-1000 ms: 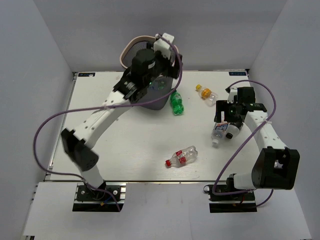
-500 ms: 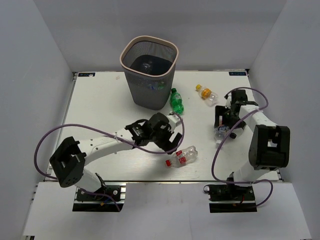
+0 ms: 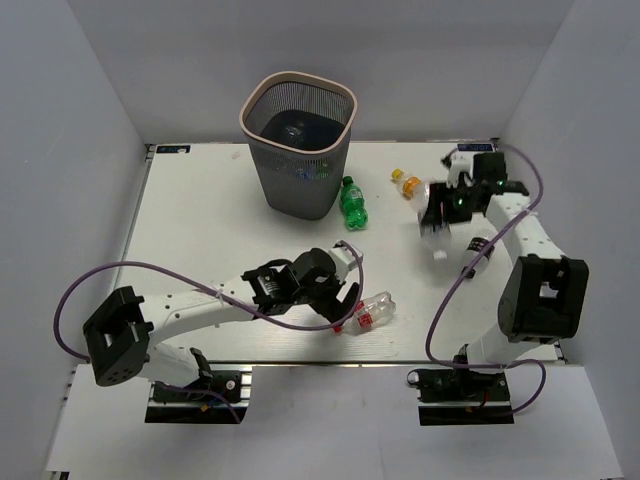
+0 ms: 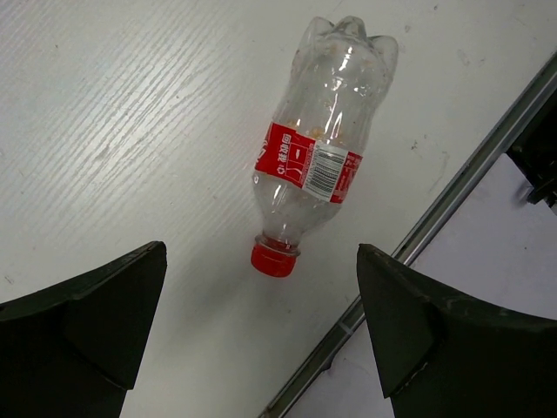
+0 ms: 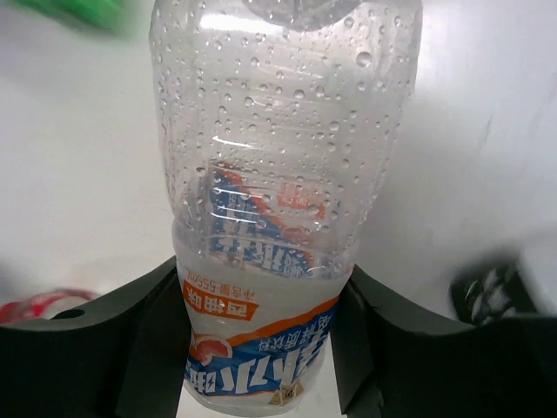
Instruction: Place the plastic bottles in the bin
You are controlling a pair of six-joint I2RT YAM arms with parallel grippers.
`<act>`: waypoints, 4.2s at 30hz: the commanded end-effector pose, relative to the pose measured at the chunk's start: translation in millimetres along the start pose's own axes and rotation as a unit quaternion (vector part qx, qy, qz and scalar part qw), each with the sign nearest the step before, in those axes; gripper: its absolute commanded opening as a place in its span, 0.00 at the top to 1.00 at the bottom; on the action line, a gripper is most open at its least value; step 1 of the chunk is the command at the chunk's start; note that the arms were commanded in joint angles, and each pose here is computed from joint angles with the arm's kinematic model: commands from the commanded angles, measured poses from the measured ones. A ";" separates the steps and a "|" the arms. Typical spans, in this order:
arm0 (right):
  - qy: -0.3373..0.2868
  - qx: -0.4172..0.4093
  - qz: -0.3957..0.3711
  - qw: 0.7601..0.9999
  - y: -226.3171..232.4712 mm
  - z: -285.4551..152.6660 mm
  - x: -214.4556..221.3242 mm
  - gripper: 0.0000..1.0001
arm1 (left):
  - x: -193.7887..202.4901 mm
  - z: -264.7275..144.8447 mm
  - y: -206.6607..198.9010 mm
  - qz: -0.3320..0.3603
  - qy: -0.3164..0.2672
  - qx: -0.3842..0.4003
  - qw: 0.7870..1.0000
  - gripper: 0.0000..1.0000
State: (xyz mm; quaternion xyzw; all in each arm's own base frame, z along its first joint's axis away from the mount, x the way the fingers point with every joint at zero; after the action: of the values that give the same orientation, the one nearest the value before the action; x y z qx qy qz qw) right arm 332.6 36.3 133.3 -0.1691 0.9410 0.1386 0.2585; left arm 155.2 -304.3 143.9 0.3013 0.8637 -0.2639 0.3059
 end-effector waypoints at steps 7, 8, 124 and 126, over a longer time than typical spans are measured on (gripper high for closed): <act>-0.365 -0.238 -0.200 0.877 98.7 -141.6 -209.1 0.91 | 12.4 -1.7 -13.4 -0.009 -0.005 0.011 1.000 0.00; -0.397 -0.254 -0.202 0.858 106.3 -156.1 -225.1 0.91 | 12.5 -1.7 -13.9 -0.014 -0.005 0.011 1.000 0.00; 0.031 0.177 0.174 0.968 -122.0 3.1 75.5 0.14 | -46.0 -35.2 54.3 -0.158 -0.091 -0.007 0.983 0.00; 0.030 0.180 0.162 0.970 -120.8 7.0 72.9 0.23 | -37.8 -34.5 49.7 -0.157 -0.085 -0.006 0.984 0.00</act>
State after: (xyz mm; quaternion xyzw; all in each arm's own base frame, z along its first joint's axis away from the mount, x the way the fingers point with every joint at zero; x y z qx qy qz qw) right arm 304.0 -86.3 59.0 0.0365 0.9797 0.0152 0.1966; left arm 206.2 -256.1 152.2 0.1593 0.8924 -0.2892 0.3077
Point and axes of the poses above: each gripper's point midway between its finger pads, its own z axis out along the fingers, its own y axis along the line the jaws close on, x = y × z, the point moved 4 cm from there along -z, back along the fingers, and after that the axes turned 8 degrees about -z, right-handed, at the moved point
